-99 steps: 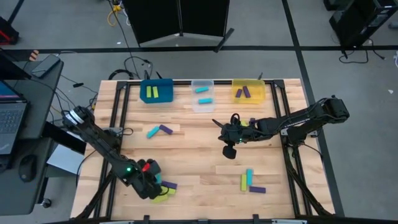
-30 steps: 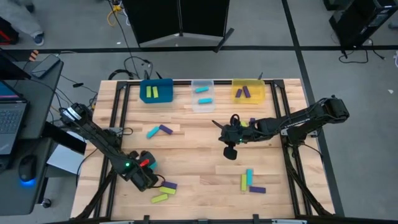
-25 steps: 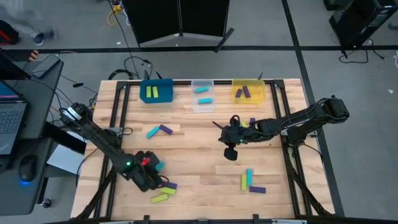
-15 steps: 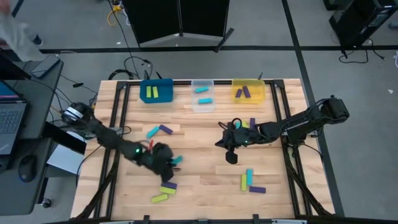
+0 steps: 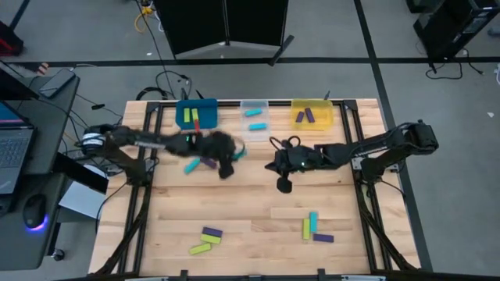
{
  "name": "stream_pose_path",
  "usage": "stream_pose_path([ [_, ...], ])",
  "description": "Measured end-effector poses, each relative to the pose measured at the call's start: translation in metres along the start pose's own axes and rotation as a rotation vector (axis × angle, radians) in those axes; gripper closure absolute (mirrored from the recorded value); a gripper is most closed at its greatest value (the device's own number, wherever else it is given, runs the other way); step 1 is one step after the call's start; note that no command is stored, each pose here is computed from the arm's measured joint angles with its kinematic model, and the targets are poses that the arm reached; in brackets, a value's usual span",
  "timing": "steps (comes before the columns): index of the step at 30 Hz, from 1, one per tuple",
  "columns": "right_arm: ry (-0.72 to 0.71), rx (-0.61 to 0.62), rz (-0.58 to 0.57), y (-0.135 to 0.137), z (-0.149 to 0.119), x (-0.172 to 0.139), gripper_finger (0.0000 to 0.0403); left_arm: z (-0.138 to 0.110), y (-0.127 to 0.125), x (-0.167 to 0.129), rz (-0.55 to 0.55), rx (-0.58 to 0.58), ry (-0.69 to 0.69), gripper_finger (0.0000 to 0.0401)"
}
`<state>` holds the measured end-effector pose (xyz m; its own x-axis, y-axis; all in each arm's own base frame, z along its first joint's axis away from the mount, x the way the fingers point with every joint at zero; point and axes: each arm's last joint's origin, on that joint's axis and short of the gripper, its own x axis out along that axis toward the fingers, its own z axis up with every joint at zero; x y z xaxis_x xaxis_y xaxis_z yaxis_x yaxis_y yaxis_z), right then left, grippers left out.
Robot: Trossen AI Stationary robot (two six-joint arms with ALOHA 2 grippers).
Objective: Sort blocks
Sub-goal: Put the blue block into the transparent bin
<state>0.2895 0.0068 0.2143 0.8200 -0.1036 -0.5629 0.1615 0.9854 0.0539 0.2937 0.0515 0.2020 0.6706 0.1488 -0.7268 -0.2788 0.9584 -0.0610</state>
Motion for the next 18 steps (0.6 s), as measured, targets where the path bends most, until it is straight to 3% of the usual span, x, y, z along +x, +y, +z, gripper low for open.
stream_pose_path([
  [5,0.060,-0.006,-0.079,-0.025,0.003,0.001,0.0388,0.049,0.045,-0.005,0.082,0.115,0.034,0.0294],
  [10,0.120,0.009,-0.127,-0.046,-0.001,0.001,0.0390,0.081,0.077,0.018,0.094,0.187,0.092,0.0294],
  [18,0.192,0.017,-0.168,-0.064,-0.007,-0.001,0.0387,0.094,0.103,0.082,0.047,0.301,0.302,0.0294],
])
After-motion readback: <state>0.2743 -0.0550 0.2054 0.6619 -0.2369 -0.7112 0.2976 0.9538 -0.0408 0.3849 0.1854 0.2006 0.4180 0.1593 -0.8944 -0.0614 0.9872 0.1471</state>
